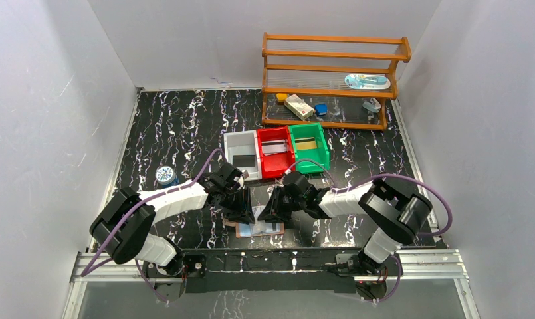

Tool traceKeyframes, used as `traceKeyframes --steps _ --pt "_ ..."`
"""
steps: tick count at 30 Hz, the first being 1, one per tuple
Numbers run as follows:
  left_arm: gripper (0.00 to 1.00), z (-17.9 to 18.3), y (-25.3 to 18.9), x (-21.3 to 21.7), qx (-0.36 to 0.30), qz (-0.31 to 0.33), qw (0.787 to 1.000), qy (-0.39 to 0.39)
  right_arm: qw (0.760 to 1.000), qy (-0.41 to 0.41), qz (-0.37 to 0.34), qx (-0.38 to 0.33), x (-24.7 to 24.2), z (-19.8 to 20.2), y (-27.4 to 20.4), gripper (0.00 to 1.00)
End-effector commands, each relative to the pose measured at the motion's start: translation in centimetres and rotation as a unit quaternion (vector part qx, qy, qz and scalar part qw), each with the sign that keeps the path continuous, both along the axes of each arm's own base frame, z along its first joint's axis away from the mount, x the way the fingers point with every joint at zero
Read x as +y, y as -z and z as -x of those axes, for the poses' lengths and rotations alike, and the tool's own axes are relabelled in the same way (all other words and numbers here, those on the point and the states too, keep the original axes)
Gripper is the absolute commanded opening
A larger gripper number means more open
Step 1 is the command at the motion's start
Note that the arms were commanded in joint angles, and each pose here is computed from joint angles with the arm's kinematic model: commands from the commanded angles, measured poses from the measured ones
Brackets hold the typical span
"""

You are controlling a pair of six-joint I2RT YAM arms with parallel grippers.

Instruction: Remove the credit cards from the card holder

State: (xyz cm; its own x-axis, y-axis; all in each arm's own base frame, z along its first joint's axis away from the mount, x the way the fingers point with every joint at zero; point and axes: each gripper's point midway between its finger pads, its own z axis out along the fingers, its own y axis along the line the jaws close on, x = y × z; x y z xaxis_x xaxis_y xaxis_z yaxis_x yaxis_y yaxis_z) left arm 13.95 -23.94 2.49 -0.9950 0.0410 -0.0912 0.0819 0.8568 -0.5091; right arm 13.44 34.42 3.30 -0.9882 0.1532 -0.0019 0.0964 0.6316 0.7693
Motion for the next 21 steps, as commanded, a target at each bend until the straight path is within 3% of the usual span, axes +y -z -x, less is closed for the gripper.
traceKeyframes --steps 1,9,21 --pt "0.29 1.7 1.5 1.8 0.021 -0.038 0.999 0.008 0.999 -0.006 -0.040 -0.015 1.2 -0.6 -1.5 0.23" --pt "0.28 1.5 1.4 2.3 0.008 -0.048 0.999 0.004 0.999 0.014 -0.017 -0.032 -0.7 -0.9 -1.4 0.09" --pt "0.30 1.2 1.2 2.6 -0.003 -0.052 0.999 -0.005 0.999 0.014 -0.032 -0.030 -1.7 -0.5 -1.7 0.08"
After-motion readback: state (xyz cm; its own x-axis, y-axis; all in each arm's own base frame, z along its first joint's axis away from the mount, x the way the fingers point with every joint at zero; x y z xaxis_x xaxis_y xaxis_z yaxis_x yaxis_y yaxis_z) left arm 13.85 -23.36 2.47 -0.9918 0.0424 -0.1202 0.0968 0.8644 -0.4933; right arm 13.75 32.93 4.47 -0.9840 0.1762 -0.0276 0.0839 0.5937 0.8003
